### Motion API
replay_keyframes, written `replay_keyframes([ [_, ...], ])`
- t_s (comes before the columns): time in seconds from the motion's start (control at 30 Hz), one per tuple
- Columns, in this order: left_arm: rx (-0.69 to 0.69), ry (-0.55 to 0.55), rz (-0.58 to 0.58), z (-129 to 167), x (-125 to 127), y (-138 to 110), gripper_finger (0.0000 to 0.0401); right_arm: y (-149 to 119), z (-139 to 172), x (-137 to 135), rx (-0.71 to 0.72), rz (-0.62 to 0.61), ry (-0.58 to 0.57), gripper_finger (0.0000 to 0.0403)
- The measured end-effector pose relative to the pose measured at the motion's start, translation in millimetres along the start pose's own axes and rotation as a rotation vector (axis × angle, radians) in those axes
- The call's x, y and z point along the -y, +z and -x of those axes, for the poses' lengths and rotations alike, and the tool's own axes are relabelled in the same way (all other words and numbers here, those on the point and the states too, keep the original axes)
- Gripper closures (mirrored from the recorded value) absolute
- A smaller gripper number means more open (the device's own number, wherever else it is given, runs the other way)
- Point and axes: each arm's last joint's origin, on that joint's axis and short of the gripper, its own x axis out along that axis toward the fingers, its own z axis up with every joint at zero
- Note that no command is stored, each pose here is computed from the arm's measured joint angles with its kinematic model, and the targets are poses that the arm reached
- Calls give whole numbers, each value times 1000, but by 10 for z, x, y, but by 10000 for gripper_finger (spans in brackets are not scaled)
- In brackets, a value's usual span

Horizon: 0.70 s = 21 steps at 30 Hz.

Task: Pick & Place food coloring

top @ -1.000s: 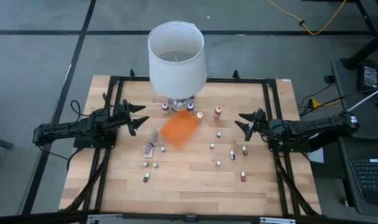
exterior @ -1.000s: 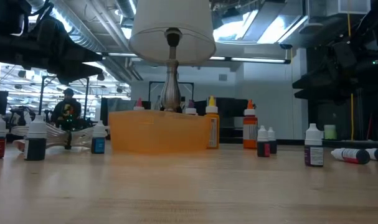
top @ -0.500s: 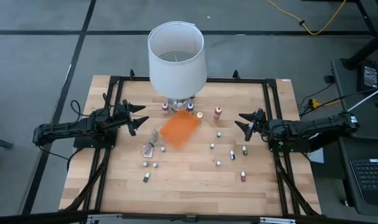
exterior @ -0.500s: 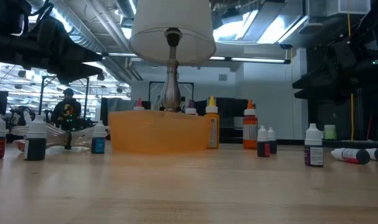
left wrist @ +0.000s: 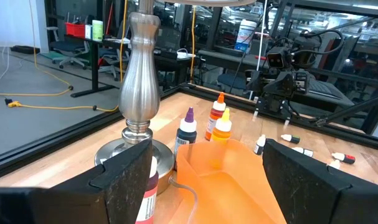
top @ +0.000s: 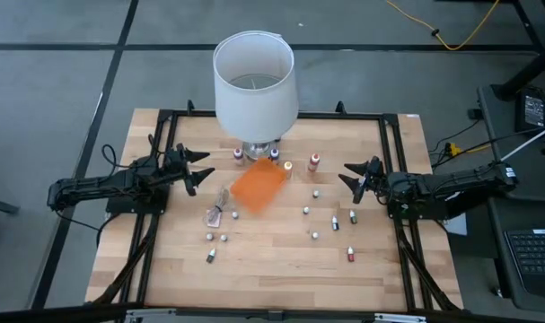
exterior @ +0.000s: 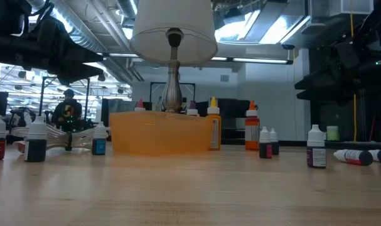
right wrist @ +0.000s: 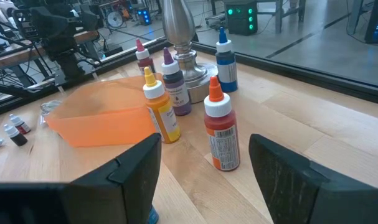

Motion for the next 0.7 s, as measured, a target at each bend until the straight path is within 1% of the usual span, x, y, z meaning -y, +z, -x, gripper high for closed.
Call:
replay_keyframes([
  [0.3,0,0,0,0,0,0,107,0,0,0,0,2,-1,159],
  [0.6,0,0,0,0,0,0,107,6,1,-2,1,28,0,159],
  [0.63,0,0,0,0,0,0,107,32,4,-9,0,29,-1,159],
  [0.7,0,0,0,0,0,0,107,173,25,-51,15,17,4,159],
])
